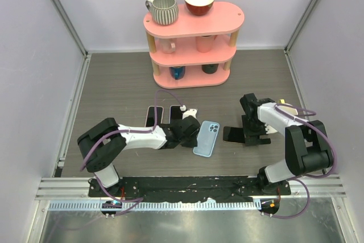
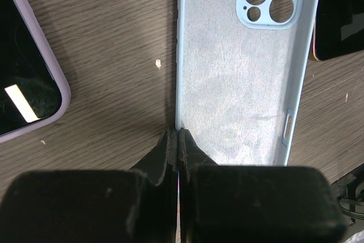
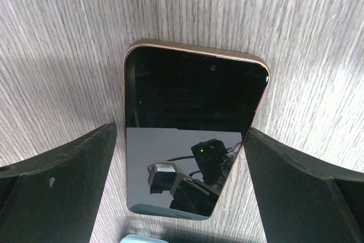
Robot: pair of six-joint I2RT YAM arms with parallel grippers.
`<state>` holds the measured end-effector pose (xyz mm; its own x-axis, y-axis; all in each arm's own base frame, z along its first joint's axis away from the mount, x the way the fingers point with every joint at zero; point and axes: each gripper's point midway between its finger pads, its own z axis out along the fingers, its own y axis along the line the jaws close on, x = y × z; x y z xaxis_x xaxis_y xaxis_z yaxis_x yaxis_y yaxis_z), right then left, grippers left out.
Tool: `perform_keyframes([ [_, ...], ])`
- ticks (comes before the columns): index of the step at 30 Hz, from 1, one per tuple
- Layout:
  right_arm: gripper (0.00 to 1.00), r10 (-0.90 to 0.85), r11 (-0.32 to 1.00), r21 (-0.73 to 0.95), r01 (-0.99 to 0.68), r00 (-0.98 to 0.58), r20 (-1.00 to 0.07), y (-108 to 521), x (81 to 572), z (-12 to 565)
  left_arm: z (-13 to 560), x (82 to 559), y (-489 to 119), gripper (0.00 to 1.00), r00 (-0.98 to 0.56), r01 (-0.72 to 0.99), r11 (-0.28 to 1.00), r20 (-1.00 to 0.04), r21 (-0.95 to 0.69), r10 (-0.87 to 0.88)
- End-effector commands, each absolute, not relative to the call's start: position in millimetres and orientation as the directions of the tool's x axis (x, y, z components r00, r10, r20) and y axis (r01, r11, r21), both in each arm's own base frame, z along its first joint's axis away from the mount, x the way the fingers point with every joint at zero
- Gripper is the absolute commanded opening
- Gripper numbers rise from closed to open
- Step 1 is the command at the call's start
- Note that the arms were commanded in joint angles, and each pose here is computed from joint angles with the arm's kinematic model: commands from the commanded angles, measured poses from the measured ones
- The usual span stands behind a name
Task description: Put the phone into the phone case
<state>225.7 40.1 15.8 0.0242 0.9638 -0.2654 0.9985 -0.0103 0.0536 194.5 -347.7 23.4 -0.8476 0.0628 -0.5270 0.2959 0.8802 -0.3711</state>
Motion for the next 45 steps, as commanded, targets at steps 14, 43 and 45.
perform_keyframes([
  [14, 0.76, 0.923, 0.193, -0.017, 0.981, -0.187, -0.337, 28.9, 239.5, -0.9, 46.9, 194.5, -354.6, 0.17, -0.845, 0.271, 0.861, -0.535, -0.430, -0.002],
  [43, 0.39, 0.466, 0.873, 0.054, 0.485, -0.798, -0.382, 45.0, 273.9, 38.1, 153.7, 232.4, -254.1, 0.80, -0.652, 0.155, 0.906, -0.730, -0.393, -0.205],
  [45, 0.39, 0.459, 0.880, 0.080, 0.467, -0.799, -0.389, 48.4, 274.6, 47.4, 151.2, 234.6, -250.0, 0.80, -0.654, 0.145, 0.906, -0.725, -0.398, -0.214],
])
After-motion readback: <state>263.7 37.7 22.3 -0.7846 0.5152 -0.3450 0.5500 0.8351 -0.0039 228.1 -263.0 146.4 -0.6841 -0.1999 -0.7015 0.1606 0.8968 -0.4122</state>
